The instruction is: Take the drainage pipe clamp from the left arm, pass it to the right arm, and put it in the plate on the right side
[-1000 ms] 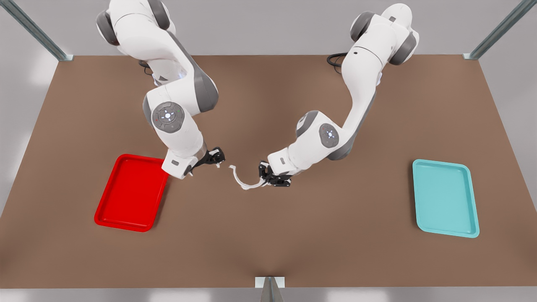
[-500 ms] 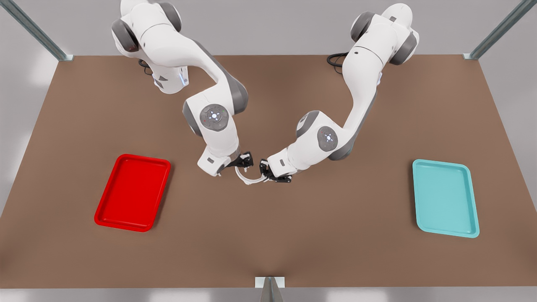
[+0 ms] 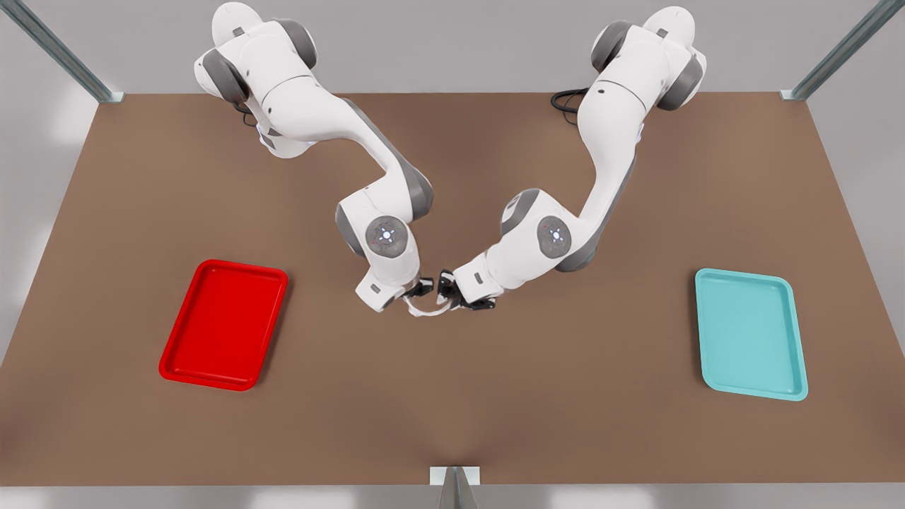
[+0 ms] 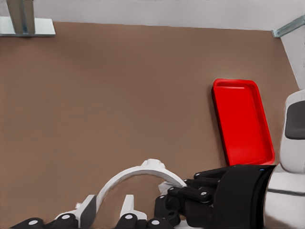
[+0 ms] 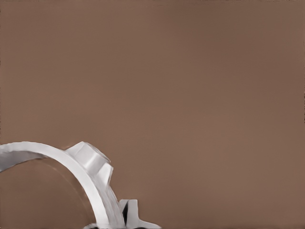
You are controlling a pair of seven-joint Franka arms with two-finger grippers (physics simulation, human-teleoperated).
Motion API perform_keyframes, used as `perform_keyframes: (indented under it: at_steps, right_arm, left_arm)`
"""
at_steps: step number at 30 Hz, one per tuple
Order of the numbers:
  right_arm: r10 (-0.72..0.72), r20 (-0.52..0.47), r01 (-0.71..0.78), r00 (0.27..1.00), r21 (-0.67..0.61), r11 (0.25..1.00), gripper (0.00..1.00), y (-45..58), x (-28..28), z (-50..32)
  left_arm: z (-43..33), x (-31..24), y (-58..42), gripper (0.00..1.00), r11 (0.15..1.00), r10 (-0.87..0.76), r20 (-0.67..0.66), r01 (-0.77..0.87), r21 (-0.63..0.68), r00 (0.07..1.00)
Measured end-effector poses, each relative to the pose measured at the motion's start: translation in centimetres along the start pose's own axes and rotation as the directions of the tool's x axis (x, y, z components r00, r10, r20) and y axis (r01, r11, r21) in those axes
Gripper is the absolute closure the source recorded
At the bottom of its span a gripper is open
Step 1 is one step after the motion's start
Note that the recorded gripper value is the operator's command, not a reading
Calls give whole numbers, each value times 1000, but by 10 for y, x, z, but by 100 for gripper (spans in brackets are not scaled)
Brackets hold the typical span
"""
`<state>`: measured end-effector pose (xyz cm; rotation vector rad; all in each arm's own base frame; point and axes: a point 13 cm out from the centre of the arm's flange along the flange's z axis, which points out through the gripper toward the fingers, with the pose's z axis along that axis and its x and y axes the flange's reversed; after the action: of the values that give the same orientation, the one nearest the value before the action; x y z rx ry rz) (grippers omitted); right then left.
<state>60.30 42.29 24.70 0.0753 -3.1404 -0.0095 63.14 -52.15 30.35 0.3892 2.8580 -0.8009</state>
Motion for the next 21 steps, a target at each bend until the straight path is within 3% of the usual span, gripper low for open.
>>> perform_keyframes:
  at_steps: [5,11,14,17,21]
  right_arm:
    - [37,20,-37,999,-5,999,79,-8,-10,-7]
    - [175,-17,-174,984,11,985,79,-119,-19,-16]
    - [245,-63,-243,967,35,969,79,-203,-3,12]
    - [306,-81,-303,949,37,952,79,-285,-5,33]
    - [363,-105,-366,926,-12,931,79,-368,-10,53]
  left_arm:
    - [-8,-10,3,0,999,-10,27,9,34,1000]
    - [-162,-57,218,0,971,-144,86,158,-180,986]
    - [-280,-37,316,0,925,-201,97,222,-308,975]
    - [-383,7,324,0,875,-189,88,208,-437,978]
    - [-396,48,332,0,839,-207,-17,168,-518,978]
